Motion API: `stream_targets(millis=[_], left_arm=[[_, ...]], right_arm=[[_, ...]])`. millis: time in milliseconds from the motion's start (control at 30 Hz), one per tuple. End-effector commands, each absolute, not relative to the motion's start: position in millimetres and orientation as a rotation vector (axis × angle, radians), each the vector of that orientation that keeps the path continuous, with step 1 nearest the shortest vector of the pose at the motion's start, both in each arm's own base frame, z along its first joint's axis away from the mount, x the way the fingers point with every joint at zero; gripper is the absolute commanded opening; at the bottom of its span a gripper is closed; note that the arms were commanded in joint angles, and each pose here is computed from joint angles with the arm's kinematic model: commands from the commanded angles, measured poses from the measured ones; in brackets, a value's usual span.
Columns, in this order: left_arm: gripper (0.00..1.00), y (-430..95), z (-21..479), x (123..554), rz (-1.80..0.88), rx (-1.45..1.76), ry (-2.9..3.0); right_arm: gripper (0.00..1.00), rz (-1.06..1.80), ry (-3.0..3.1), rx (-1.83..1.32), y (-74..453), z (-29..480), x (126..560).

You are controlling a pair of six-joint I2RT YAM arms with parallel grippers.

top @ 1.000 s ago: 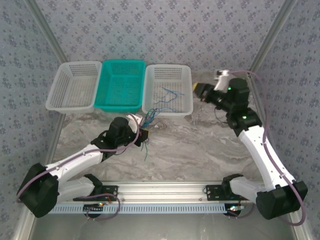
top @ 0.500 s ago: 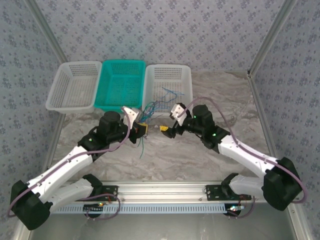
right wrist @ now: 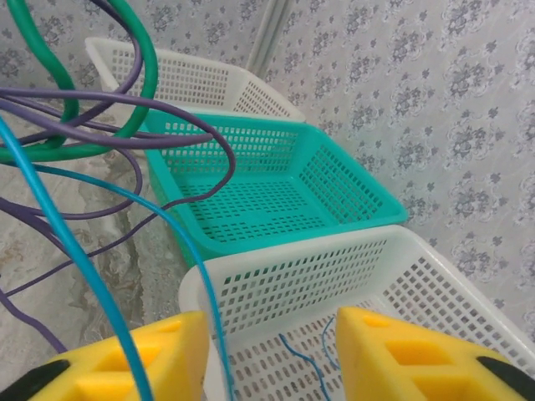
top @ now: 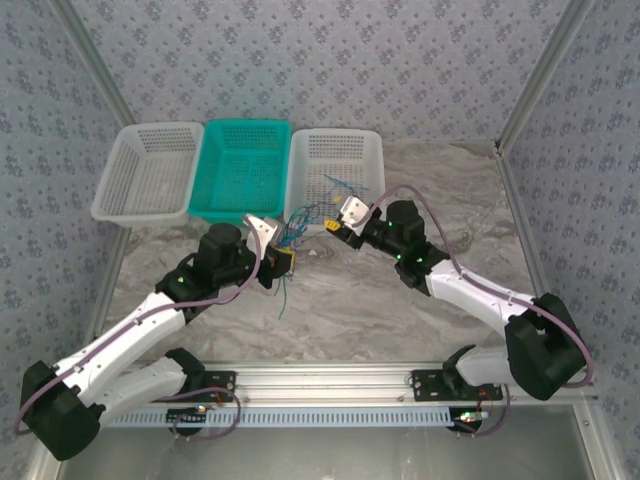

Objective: Untangle the cables

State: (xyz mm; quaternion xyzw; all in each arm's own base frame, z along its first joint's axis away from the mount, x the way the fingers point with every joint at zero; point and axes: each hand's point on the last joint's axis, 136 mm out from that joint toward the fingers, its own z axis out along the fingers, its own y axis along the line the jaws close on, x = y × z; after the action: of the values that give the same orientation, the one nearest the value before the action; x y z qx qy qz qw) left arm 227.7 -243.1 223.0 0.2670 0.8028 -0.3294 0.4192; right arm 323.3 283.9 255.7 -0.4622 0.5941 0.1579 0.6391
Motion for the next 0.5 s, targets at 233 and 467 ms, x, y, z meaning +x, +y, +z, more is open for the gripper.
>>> stream_targets(millis=[233,467], left_arm=[[0.00,-248,233,224,-0.865,0.684,1.960],[0.00,-247,235,224,-0.868,0.683,1.954]], right_arm=[[0.25,0.491,1.269,-1.095,307,276,310],[0.35,0.410,1.280,-1.076,312,273,324]])
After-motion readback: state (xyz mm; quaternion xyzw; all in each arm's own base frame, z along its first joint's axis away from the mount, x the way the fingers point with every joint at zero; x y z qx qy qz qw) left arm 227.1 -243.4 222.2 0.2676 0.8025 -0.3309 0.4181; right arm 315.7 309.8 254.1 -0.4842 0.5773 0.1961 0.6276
